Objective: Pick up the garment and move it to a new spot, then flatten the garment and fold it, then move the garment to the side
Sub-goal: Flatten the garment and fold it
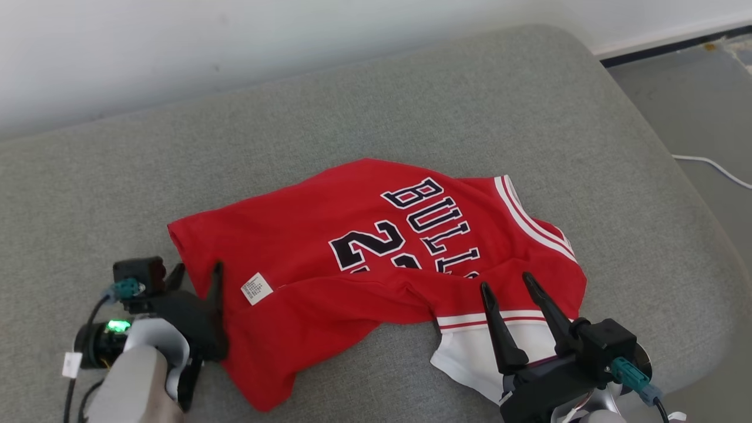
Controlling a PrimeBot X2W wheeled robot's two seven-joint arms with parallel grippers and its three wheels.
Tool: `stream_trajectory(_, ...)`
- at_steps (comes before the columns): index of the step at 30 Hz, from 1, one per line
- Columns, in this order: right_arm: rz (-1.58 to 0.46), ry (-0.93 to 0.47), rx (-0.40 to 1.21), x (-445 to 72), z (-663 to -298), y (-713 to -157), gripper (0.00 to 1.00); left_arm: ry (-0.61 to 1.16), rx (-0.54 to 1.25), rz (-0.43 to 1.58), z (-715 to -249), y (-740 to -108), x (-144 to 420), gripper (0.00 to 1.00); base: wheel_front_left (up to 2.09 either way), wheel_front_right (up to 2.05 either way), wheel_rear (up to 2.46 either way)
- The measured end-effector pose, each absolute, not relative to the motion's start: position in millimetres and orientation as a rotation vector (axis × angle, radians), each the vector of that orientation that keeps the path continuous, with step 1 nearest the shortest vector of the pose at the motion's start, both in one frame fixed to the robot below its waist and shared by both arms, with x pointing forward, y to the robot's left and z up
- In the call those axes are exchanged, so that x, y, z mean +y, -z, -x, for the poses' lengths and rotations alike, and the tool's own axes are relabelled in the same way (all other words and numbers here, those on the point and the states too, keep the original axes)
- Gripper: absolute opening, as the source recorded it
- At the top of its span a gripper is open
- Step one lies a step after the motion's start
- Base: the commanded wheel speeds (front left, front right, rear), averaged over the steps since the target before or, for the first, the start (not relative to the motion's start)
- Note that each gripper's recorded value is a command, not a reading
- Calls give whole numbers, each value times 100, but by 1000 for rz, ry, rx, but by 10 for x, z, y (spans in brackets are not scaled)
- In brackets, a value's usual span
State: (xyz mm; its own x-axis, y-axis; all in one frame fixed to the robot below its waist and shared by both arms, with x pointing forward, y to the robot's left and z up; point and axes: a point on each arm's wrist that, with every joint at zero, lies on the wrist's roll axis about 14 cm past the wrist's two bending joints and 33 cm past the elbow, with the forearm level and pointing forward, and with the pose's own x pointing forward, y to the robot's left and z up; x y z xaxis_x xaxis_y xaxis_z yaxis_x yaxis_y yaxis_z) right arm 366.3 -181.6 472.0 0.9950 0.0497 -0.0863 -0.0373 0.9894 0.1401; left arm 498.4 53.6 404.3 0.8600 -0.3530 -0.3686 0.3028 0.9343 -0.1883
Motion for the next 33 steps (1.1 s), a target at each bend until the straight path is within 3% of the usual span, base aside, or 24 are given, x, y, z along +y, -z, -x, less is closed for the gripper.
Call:
stream_trajectory(1, -138, -40, 93, -1828, -3672, -4707, 100, 345, 405, 124, -5027, -4045, 534, 0, 0, 0, 0)
stream_trajectory(22, -130, -31, 157, -1857, -3748, -4494, 100, 279, 31, 27, -6008, -4960, 709, 0, 0, 0, 0)
stream_trajectory(23, -130, -31, 159, -1857, -3751, -4483, 100, 280, 29, 27, -6015, -4966, 707, 18, 0, 0, 0)
stream_trajectory(24, -130, -35, 162, -1843, -3756, -4475, 100, 279, 31, 26, -6015, -4963, 710, 100, 0, 0, 0)
stream_trajectory(33, -148, -80, 161, -1693, -3796, -4483, 100, 236, 121, 49, -5766, -4686, 874, 100, 0, 0, 0)
